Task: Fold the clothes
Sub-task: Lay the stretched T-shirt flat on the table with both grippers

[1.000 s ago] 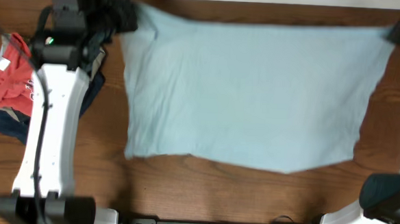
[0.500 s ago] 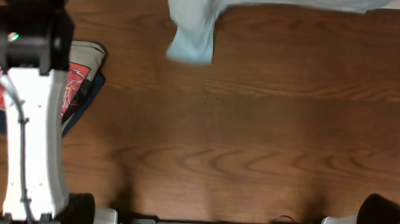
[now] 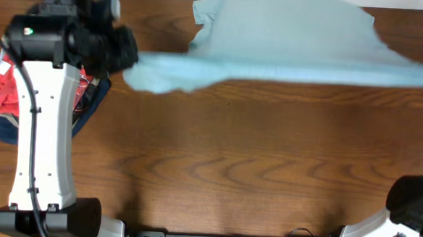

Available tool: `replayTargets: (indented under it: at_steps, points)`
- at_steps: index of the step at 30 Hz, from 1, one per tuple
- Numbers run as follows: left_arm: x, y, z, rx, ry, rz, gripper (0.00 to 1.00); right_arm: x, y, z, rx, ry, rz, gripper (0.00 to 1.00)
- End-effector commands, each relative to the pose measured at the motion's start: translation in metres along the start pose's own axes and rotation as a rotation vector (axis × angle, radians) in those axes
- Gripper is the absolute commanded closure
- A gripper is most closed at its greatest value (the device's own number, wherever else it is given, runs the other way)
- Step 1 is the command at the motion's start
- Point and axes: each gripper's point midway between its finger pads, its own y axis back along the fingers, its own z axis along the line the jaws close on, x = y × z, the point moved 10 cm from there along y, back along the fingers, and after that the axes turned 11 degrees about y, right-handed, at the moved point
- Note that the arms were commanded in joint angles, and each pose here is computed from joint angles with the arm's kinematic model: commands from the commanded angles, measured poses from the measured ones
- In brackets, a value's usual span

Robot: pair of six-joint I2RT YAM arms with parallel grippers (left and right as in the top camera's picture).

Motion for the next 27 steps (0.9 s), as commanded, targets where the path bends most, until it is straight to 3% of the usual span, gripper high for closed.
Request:
replayTargets:
  at_steps: [1, 8, 13, 21, 27]
  points:
    - [0.015, -0.026, 0.012, -0.077, 0.021, 0.121, 0.94, 0.011, -0.025, -0.007, 0.110, -0.005, 0.149, 0.99]
    - [0.068, -0.096, 0.037, -0.214, 0.032, 0.420, 0.94, 0.046, -0.069, -0.002, 0.139, 0.017, 0.392, 0.99]
    - [0.103, -0.123, 0.051, -0.285, 0.016, 0.553, 0.94, 0.077, -0.101, 0.006, 0.128, 0.049, 0.528, 0.99]
    - [0.143, -0.127, 0.075, -0.341, 0.026, 0.642, 0.94, 0.123, -0.134, 0.002, 0.153, 0.041, 0.688, 0.99]
    - [0.164, -0.111, 0.086, -0.322, 0.027, 0.603, 0.94, 0.124, -0.123, -0.003, 0.132, 0.005, 0.620, 0.99]
